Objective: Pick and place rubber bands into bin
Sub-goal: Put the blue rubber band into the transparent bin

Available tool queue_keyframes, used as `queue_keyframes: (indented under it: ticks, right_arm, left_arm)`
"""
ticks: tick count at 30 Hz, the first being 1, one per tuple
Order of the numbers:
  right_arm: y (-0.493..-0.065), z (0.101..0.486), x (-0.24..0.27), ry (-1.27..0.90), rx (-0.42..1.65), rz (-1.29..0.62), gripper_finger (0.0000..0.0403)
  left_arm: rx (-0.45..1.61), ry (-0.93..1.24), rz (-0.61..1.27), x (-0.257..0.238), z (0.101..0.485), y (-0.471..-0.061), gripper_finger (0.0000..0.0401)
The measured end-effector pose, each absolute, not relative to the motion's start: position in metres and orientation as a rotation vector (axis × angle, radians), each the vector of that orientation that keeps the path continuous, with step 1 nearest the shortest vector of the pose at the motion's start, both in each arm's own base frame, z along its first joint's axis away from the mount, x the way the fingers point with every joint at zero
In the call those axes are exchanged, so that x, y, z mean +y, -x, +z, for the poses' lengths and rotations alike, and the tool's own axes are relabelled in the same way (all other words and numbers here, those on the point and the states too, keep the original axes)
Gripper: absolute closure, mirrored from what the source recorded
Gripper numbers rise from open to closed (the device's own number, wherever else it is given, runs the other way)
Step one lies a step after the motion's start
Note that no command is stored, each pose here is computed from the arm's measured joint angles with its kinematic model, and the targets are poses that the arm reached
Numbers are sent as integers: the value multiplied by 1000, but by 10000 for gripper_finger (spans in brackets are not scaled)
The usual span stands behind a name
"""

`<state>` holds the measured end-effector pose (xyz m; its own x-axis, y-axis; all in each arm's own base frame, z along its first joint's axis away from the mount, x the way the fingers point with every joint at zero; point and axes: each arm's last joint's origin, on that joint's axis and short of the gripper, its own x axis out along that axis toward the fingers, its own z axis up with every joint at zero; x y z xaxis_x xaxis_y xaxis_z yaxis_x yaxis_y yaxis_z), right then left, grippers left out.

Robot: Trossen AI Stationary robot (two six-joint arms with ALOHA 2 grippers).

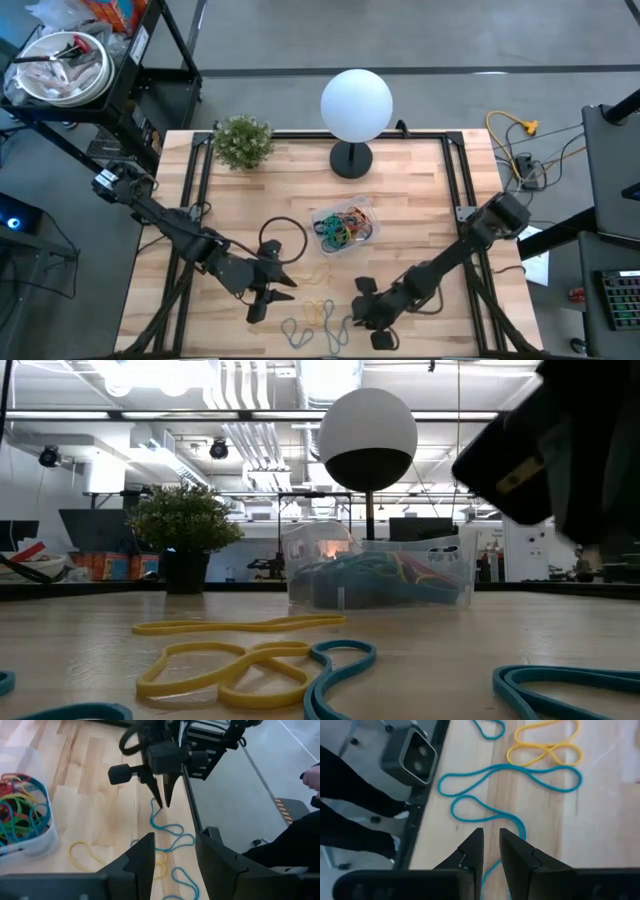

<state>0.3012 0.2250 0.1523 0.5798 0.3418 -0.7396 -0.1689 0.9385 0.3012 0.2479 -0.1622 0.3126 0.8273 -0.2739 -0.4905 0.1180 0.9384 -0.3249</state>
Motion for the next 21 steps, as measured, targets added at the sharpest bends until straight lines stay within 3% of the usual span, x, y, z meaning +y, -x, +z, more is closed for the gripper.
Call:
queue_keyframes:
  ticks: [8,21]
  right_arm:
    - [-318,132,236,-144,969,230,337]
    - [-320,130,237,-168,1015,174,257]
  left_arm:
    - [570,314,-197,-168,308,-243,276]
    - [574,298,-187,-174,304,-240,276]
